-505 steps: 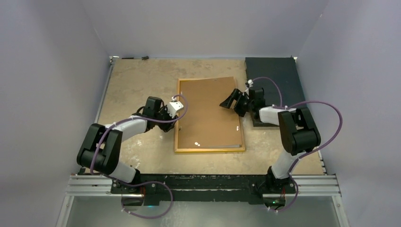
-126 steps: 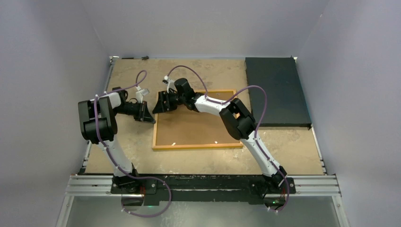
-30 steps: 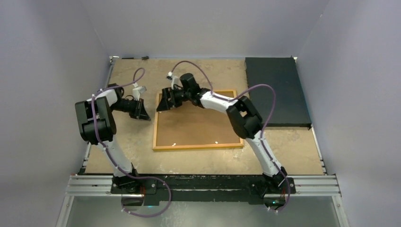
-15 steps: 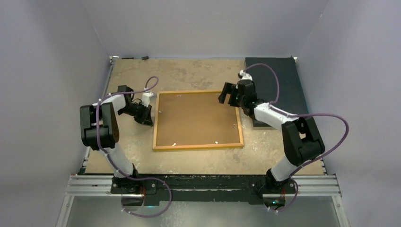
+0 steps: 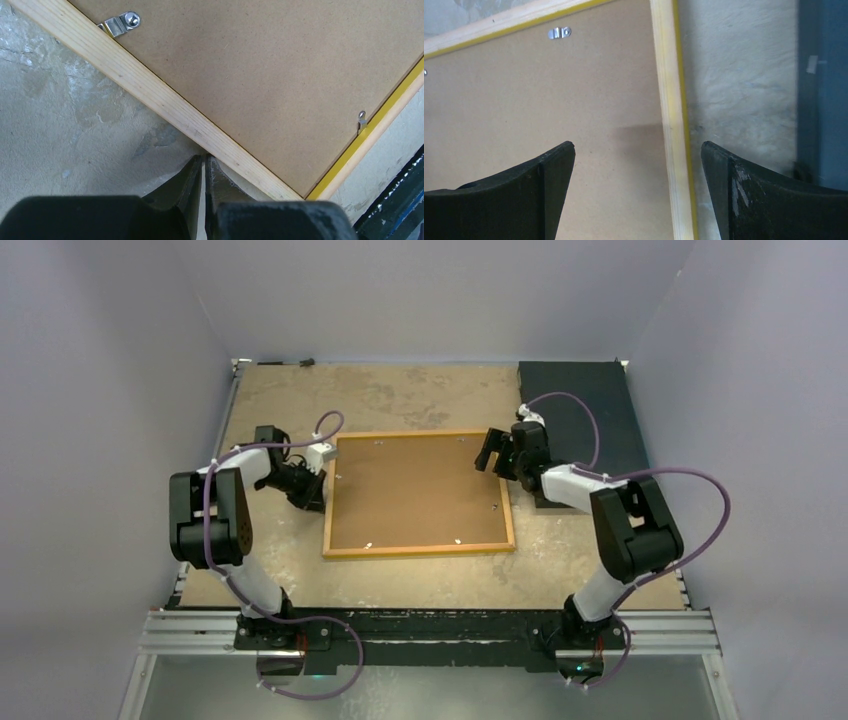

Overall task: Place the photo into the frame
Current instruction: Adjust the photo frame at the center of the board.

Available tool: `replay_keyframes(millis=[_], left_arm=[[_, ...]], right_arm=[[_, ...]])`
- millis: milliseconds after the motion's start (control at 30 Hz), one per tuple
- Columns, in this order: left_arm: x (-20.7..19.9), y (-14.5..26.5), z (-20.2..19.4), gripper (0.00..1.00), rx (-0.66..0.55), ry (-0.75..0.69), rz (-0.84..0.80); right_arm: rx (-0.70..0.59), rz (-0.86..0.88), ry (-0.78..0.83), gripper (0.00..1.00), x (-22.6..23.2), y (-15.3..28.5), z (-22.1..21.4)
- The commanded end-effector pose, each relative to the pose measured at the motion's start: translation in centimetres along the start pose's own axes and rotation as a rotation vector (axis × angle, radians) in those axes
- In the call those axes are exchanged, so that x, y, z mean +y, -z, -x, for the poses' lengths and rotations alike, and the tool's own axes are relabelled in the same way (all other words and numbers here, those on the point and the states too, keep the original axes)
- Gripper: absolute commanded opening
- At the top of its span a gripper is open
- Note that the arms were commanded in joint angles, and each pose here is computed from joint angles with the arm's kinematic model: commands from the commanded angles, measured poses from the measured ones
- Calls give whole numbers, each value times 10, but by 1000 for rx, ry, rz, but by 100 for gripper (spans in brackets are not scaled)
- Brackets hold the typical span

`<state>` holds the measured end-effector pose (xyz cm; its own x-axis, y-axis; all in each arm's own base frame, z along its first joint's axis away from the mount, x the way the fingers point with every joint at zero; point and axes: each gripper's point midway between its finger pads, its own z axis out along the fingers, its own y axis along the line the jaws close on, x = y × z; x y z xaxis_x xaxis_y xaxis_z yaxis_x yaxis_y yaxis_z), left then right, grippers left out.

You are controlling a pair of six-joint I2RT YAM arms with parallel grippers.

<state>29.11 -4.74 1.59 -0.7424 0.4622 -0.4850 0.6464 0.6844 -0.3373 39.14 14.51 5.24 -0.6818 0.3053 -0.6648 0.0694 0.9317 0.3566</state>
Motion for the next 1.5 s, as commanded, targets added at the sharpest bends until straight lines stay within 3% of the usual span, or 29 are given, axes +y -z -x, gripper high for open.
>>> replay_keyframes(millis=[0,233,400,567,667,767,833,967,1067,1333,1467], left_arm=[[-1,-3,-13,6,48,-52,14],[-22,-8,-21,6,108,-147,-41],[-49,-20,-25,7,174,-235,-133],[-79,-20,-24,15,243,-325,-270],[-75,0,-11,23,267,-361,-275],[-52,32,25,25,165,-342,-237],[-17,52,58,25,73,-301,-133],[69,73,119,25,-121,-167,160],[107,64,140,24,-183,-65,255],[134,15,146,24,-221,85,157],[124,2,133,18,-196,101,87]], right_arm=[[31,152,12,99,32,-20,0],[82,302,60,99,102,-78,16],[39,394,113,99,169,-108,54],[-27,333,90,99,176,-110,94],[-93,254,111,99,164,-94,120],[-134,226,123,99,156,-68,130],[-143,226,126,99,151,-52,128],[-107,231,123,99,136,-27,104],[-27,288,97,99,128,-3,65],[251,391,-21,99,100,57,-76],[335,438,-67,99,95,70,-115]])
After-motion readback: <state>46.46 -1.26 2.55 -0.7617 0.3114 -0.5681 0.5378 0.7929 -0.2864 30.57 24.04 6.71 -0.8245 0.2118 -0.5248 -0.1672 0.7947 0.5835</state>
